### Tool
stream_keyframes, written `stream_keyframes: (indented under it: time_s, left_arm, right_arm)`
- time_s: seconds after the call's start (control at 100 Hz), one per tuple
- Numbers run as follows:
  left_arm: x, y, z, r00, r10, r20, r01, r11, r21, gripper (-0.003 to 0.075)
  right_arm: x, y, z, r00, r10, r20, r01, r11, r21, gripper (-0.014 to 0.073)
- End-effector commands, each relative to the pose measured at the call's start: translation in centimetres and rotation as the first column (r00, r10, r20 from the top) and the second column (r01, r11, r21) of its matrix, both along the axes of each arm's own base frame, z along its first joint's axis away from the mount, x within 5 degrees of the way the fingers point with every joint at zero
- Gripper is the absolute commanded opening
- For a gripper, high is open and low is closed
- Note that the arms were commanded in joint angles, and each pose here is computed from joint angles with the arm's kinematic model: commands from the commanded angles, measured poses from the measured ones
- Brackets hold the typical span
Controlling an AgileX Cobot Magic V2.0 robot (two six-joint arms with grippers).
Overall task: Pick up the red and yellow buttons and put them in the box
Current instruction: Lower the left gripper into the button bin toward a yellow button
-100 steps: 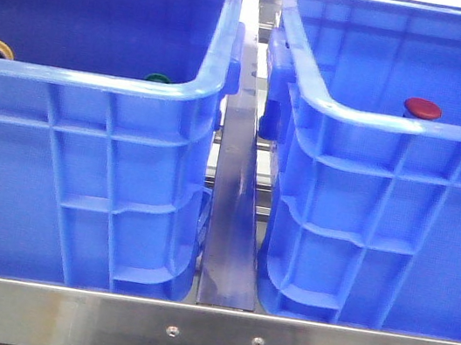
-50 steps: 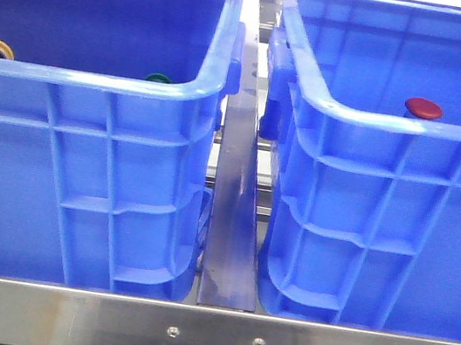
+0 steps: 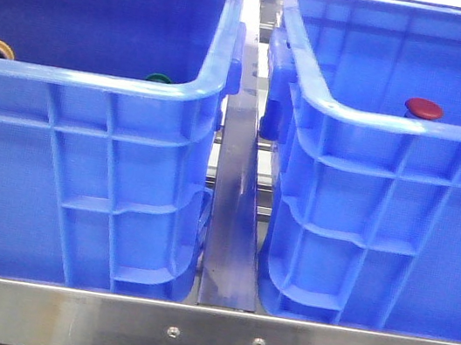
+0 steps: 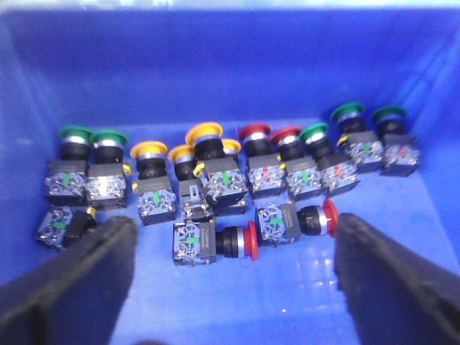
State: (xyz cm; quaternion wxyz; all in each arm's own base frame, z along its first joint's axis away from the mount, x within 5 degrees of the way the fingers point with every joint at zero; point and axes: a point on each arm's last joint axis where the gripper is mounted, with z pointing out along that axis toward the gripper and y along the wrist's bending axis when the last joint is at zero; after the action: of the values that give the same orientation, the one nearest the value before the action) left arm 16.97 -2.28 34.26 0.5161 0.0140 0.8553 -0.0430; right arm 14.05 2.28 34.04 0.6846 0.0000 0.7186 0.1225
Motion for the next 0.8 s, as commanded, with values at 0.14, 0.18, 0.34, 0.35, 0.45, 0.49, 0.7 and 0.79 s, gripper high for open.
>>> stream_keyframes:
  time_s: [0.14, 0.18, 0.34, 0.35, 0.45, 0.49, 0.7, 0.79]
  left_arm:
    - [5.6, -0.8, 1.8, 0.999, 0.007, -0.035, -0.007, 1.0, 0.001, 0.0566]
    - [6.8, -1.0, 1.7, 0.998, 0.009, -0.062, -0.009, 1.0, 0.005, 0.0566]
    - [11.3, -1.7, 0.6, 0.987, 0.016, -0.16, -0.012, 1.0, 0.025, 0.0566]
    - [11.5, -1.7, 0.7, 0.987, 0.016, -0.16, -0.013, 1.0, 0.025, 0.0566]
    - [13.9, -2.1, -0.5, 0.978, 0.019, -0.209, -0.012, 0.999, 0.034, 0.0566]
    - [14.6, -2.2, -0.8, 0.975, 0.02, -0.223, -0.012, 0.999, 0.036, 0.0566]
    - [17.2, -2.5, -3.6, 0.953, 0.027, -0.301, -0.008, 0.998, 0.064, 0.0566]
    - [17.8, -2.6, -4.6, 0.948, 0.029, -0.317, -0.004, 0.997, 0.08, 0.0566]
  right_arm:
    - [-0.2, -0.2, 1.0, 0.999, -0.016, 0.038, 0.016, 1.0, -0.004, -0.0069]
    - [-0.2, -0.2, 1.0, 0.999, -0.014, 0.037, 0.014, 1.0, -0.004, -0.0069]
    - [-0.2, -0.1, 1.0, 0.999, -0.007, 0.035, 0.007, 1.0, -0.005, -0.0069]
    - [-0.2, -0.1, 1.0, 0.999, -0.007, 0.035, 0.007, 1.0, -0.005, -0.0069]
    - [-0.2, 0.0, 1.0, 0.999, 0.002, 0.033, -0.001, 1.0, -0.005, -0.0069]
    - [-0.2, 0.0, 1.0, 0.999, 0.006, 0.031, -0.006, 1.0, -0.005, -0.0069]
    - [-0.2, 0.1, 0.9, 0.999, 0.014, 0.029, -0.013, 1.0, -0.005, -0.0069]
    - [-0.2, 0.1, 0.9, 0.999, 0.014, 0.029, -0.013, 1.0, -0.005, -0.0069]
